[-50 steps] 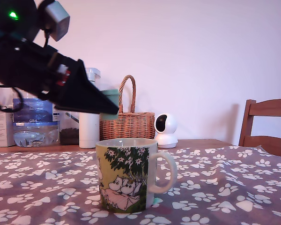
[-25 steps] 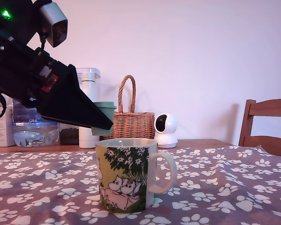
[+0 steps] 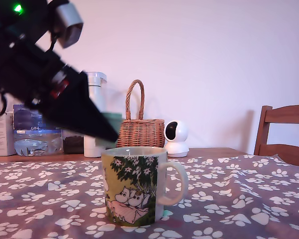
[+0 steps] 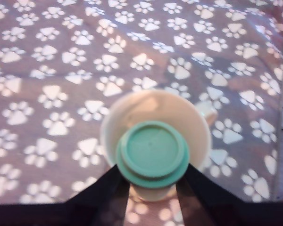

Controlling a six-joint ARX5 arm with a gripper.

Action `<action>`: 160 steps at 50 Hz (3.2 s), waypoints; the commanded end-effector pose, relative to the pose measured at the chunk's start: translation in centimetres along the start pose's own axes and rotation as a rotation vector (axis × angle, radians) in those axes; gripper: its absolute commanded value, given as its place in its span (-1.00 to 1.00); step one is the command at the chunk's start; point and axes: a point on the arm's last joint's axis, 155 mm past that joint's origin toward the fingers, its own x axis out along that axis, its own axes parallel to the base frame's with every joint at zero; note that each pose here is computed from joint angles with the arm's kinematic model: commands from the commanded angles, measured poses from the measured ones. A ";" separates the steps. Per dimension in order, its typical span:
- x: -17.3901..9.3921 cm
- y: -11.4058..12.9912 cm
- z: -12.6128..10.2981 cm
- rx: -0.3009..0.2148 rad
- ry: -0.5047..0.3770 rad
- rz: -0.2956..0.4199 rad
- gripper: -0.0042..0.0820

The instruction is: Pick up the coffee capsules from the table one by one and drop them inside the nearest coffee cup

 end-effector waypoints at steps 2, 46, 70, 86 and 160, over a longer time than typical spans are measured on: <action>-0.3 0.0 0.9 0.014 -0.002 0.013 -0.57; 3.6 -0.8 0.2 0.136 0.398 -0.020 -0.57; 3.4 -1.2 -0.6 0.127 0.430 -0.034 0.04; 3.9 -1.0 0.4 0.108 0.387 -0.025 0.59; 0.5 7.1 11.6 -0.057 -0.219 0.185 -0.95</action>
